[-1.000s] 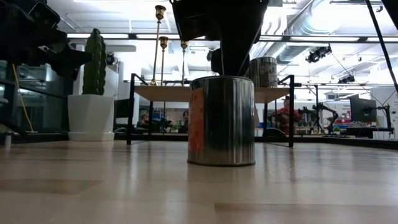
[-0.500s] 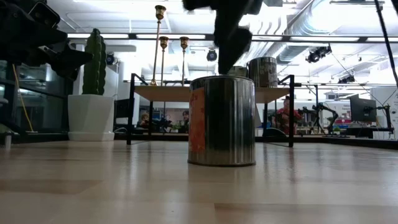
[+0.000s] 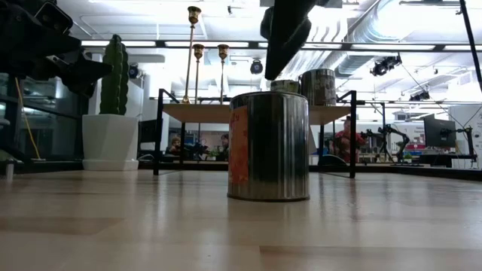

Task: Pick & Place candle stick holders
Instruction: Align the silver scented candle with the other silver scented candle on the shelf

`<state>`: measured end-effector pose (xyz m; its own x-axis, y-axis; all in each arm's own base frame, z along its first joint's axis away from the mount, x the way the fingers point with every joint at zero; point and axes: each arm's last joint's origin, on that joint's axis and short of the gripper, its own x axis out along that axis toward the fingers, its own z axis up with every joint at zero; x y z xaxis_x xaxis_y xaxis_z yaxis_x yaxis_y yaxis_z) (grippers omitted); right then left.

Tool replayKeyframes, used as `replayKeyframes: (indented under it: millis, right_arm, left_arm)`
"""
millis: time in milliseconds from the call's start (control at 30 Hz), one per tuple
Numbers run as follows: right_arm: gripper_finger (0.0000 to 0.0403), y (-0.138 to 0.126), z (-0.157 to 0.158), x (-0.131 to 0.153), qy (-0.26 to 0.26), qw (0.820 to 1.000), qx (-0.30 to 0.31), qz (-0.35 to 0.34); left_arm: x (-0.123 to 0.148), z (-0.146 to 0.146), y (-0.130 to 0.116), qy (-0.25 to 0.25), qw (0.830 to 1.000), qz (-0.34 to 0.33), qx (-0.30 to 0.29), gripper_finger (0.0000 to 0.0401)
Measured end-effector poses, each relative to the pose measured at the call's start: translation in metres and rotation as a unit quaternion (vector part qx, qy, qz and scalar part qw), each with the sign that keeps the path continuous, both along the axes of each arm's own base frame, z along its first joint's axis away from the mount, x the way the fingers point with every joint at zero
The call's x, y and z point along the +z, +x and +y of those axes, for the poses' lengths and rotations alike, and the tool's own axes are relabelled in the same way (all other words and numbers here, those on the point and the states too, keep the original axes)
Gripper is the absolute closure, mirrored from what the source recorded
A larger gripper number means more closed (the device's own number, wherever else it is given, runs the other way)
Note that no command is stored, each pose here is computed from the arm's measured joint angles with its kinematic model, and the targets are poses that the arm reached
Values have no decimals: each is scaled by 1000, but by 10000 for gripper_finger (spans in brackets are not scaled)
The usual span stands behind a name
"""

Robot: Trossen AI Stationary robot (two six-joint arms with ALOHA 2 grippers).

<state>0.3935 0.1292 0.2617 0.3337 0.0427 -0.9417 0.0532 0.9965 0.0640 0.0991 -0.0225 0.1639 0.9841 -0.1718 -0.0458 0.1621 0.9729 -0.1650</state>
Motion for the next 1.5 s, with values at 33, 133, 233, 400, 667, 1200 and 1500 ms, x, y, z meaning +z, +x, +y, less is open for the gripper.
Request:
replayKeyframes:
  millis: [33,133,233,400,667,1200,1500]
  right_arm:
    - [42,0,0,0,-13,1000,9,-2]
    - [42,0,0,0,-33,999,13,-8]
    - [42,3,0,-4,-36,999,13,-8]
    - [42,9,1,-13,-25,999,23,-8]
    - [42,12,-1,-20,-17,1000,23,5]
    - [41,16,-1,-29,9,1000,-1,20]
    - [5,16,-3,-28,27,998,-51,23]
  left_arm:
    - [0,0,0,0,1000,0,0,124]
    - [0,0,0,0,1000,0,0,124]
    - [0,0,0,0,1000,0,0,124]
    - [0,0,0,0,1000,0,0,124]
    - [0,0,0,0,1000,0,0,124]
    - [0,0,0,0,1000,0,0,124]
    - [0,0,0,0,1000,0,0,124]
